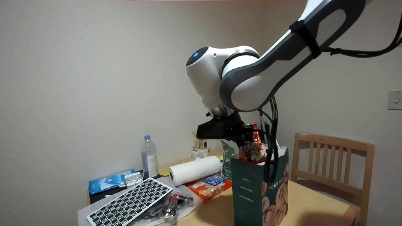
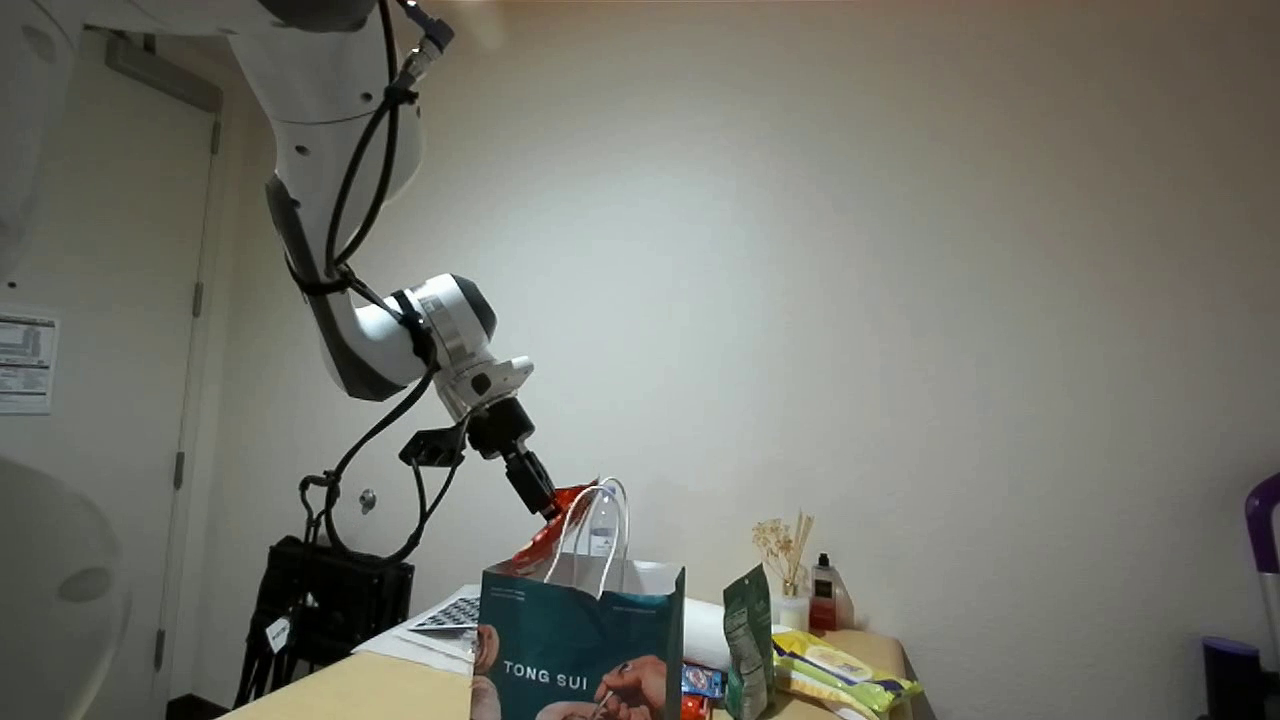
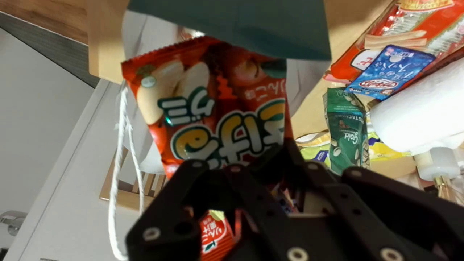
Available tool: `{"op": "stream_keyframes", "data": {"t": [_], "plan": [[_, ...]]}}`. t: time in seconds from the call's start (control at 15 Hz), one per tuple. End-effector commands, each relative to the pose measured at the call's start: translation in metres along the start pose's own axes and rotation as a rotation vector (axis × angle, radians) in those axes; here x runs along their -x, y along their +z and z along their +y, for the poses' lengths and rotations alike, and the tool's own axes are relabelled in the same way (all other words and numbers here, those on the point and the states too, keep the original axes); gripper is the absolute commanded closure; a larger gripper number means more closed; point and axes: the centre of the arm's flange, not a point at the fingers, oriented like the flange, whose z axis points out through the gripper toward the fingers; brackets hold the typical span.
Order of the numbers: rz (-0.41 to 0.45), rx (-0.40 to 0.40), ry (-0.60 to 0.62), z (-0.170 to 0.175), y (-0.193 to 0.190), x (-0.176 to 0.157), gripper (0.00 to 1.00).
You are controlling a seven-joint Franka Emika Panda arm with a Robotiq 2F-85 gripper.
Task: Put the red wrapper in the bag
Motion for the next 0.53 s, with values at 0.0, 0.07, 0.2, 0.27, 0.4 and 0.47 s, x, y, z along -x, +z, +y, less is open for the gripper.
{"op": "stream_keyframes", "data": {"t": [0.0, 0.07, 0.2, 0.27, 0.4, 0.47], "plan": [[-0.010, 0.002, 0.000, 0.000, -0.001, 0.001, 0.96], [-0.014, 0.001, -0.001, 0.000, -0.002, 0.002, 0.96], [-0.014, -0.002, 0.000, 0.001, -0.004, 0.001, 0.99], [-0.033, 0.005, 0.017, -0.005, 0.007, 0.004, 0.99], [-0.048, 0.060, 0.026, -0.012, 0.040, 0.010, 0.99], [-0.053, 0.081, 0.025, -0.013, 0.054, 0.012, 0.99]]}}
